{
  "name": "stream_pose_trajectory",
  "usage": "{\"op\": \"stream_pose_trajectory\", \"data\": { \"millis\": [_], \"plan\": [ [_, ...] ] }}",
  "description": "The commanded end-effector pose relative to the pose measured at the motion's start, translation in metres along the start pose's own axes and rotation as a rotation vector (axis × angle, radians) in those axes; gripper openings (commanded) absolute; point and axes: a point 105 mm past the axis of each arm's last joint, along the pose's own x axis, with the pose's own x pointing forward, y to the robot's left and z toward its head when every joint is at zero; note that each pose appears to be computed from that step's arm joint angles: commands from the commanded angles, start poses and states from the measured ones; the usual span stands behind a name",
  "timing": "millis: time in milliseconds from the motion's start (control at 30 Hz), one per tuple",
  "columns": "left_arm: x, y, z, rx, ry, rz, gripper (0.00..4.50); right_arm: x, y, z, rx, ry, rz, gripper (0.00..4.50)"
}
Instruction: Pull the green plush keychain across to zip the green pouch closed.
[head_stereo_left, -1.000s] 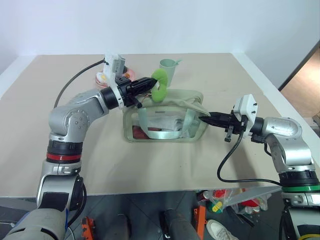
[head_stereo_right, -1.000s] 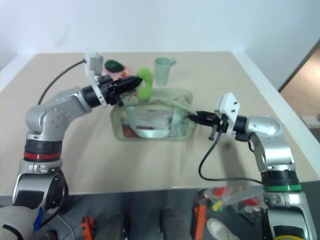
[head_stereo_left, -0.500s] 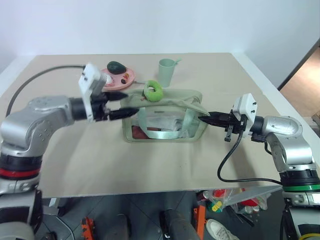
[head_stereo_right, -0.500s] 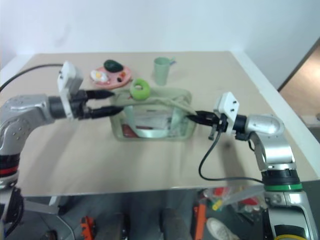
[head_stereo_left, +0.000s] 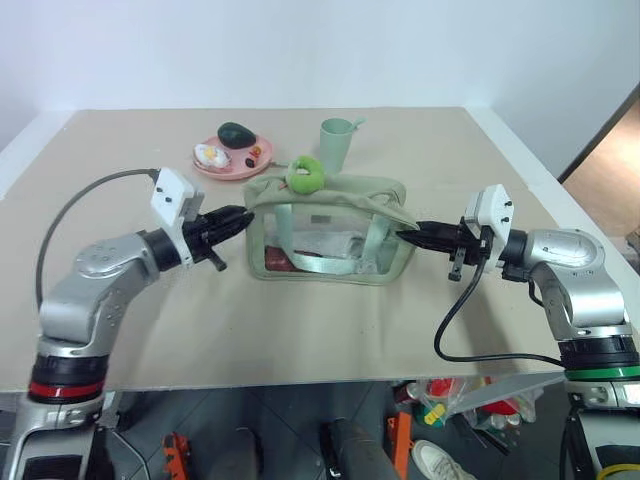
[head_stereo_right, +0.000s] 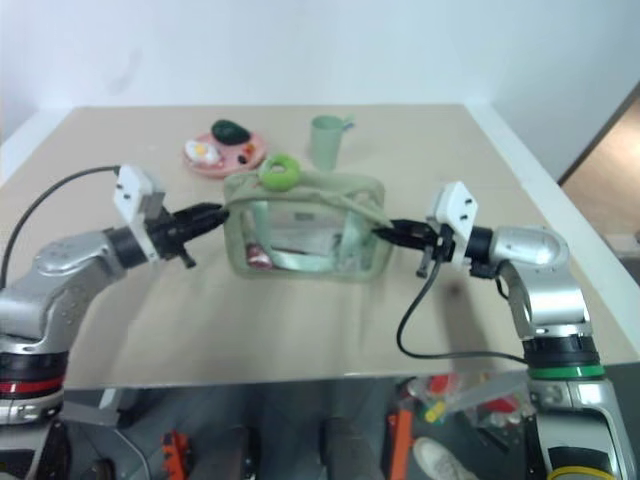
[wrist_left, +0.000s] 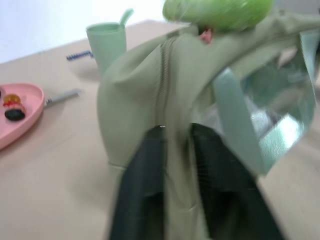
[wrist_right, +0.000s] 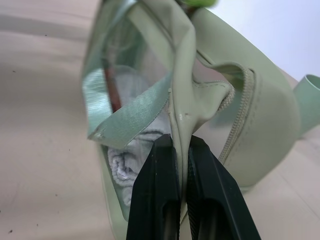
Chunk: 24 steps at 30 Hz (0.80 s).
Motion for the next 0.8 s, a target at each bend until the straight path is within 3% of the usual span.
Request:
{"op": "stream_pose_trajectory", "data": {
  "millis": [33, 133, 300, 433, 567, 800],
  "plan": [
    [0.005, -0.002, 0.011, 0.048, -0.043, -0.016, 0.5, -0.003, -0.001, 0.011, 0.063, -0.014, 0.019, 0.35],
    [0.006, -0.006, 0.011, 0.039, -0.048, -0.042, 0.0, -0.005, 0.003, 0.02, 0.101, -0.009, 0.05, 1.28],
    [0.003, -0.015, 0.012, 0.003, -0.05, -0.085, 0.0, -0.005, -0.008, 0.071, 0.027, -0.058, 0.056, 3.06],
    [0.004, -0.023, 0.013, -0.011, -0.05, -0.108, 0.0, 0.016, -0.008, 0.113, -0.061, -0.153, 0.097, 4.42],
    [0.005, -0.025, 0.015, -0.02, -0.056, -0.105, 0.0, 0.053, -0.002, 0.136, -0.113, -0.272, 0.111, 4.47],
    [0.008, -0.025, 0.021, -0.018, -0.085, -0.088, 0.0, 0.093, 0.0, 0.114, -0.111, -0.243, 0.131, 4.47]
  ]
}}
